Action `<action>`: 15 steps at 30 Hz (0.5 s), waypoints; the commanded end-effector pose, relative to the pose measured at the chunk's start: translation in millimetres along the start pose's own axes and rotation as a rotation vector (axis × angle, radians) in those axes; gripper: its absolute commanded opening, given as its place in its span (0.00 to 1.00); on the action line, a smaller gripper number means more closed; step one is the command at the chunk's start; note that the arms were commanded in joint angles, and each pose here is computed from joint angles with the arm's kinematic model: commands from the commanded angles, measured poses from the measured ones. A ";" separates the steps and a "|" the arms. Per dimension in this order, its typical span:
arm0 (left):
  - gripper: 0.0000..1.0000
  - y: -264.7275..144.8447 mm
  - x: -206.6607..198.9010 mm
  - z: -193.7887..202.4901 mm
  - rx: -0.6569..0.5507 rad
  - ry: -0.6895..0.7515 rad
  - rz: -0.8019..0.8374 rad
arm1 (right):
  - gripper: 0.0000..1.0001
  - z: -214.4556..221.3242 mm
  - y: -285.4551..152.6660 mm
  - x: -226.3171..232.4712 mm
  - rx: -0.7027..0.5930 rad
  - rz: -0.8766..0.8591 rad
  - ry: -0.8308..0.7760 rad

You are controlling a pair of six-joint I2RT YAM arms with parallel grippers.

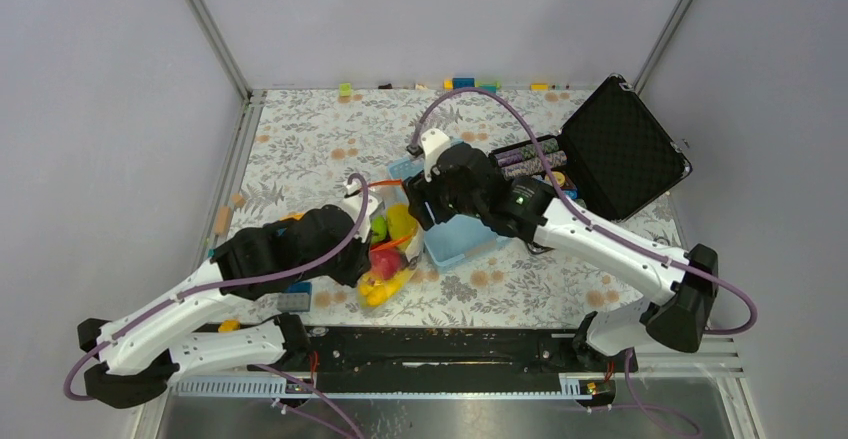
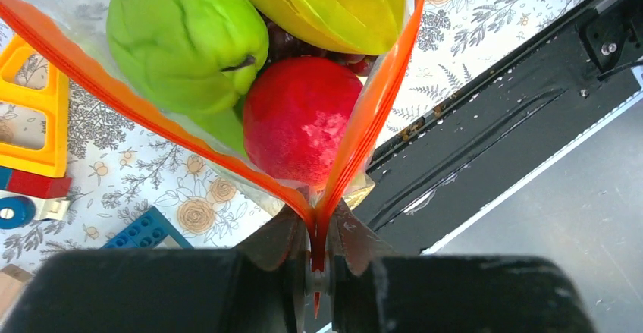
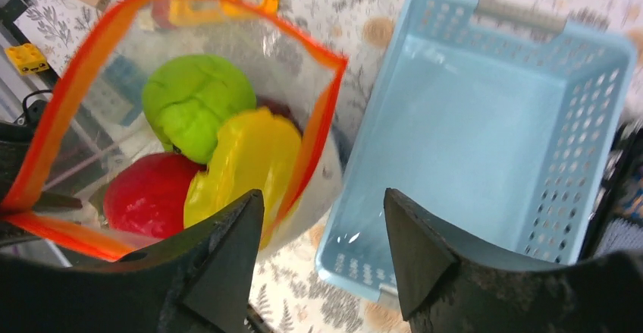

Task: Place the food in the zip-top bag and seal the zipper
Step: Adjust the zipper food storage bag at the center of the board.

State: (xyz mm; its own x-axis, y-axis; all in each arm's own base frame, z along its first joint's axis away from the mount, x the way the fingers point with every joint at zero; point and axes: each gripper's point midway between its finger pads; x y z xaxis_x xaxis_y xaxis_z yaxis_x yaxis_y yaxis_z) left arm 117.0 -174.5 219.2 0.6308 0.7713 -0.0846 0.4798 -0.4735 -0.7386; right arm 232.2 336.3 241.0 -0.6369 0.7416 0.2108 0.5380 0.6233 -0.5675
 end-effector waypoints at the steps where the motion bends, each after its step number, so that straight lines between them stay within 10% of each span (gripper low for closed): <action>1: 0.00 -9.7 -2.6 -14.0 -0.068 0.076 0.036 | 0.69 -45.5 9.0 9.7 -0.072 -0.041 -0.174; 15: 0.00 -13.5 0.8 -18.6 -0.106 0.094 0.027 | 0.63 -21.6 53.5 -12.3 0.107 0.096 -0.191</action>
State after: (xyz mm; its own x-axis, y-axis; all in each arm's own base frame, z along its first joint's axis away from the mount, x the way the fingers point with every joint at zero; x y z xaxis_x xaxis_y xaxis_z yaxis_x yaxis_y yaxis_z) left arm 116.3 -167.3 220.0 0.6870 0.7262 -0.0247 0.4782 -0.4775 -0.7371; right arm 269.7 380.8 217.6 -0.7272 0.6841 0.0561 0.4868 0.5717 -0.6605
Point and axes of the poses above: each gripper's point midway between its finger pads, its own y axis out along the fingers, its own x axis along the line the jaws close on, z = x × y, and after that the axes turned 6 degrees about y, right-handed
